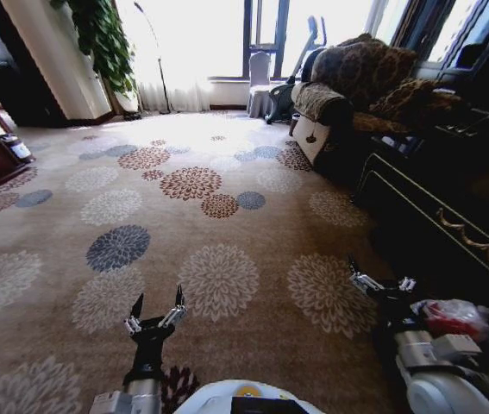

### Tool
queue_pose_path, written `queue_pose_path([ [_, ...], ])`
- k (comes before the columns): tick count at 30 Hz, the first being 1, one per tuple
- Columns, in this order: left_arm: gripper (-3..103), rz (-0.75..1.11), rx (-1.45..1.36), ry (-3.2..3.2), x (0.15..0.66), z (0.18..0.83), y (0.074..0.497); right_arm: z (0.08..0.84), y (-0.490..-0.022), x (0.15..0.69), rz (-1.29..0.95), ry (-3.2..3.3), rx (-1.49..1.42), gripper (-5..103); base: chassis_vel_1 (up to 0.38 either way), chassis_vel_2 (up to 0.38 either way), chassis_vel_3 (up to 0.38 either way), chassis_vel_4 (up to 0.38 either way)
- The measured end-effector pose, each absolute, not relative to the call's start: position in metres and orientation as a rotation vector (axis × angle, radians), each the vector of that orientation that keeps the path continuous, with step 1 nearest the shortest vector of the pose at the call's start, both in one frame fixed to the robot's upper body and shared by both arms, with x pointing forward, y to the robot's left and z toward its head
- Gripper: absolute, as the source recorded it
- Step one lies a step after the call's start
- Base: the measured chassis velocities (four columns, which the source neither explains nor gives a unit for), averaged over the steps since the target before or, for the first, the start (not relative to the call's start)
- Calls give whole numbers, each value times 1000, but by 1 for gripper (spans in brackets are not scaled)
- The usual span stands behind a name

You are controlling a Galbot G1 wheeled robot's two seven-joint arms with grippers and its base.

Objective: Pick up the trash from the ground and place it into the trash bin.

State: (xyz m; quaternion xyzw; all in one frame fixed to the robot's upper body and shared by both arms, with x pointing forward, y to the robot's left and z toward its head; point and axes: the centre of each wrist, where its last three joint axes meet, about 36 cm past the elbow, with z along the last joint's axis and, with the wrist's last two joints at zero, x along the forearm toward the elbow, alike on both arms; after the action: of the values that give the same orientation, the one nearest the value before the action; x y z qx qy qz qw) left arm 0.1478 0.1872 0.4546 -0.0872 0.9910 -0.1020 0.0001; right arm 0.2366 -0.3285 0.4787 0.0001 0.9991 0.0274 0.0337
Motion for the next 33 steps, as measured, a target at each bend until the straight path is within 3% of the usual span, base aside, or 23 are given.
queue_pose_path([
  [10, 100, -132, -269, 3085, 142, 463, 193, 439, -347, 241, 120, 3254, 81, 100, 30, -40, -38, 30],
  [33, 100, -162, -211, 3087, 142, 472, 190, 431, -342, 245, 123, 3217, 97, 100, 0, 0, 0, 0],
])
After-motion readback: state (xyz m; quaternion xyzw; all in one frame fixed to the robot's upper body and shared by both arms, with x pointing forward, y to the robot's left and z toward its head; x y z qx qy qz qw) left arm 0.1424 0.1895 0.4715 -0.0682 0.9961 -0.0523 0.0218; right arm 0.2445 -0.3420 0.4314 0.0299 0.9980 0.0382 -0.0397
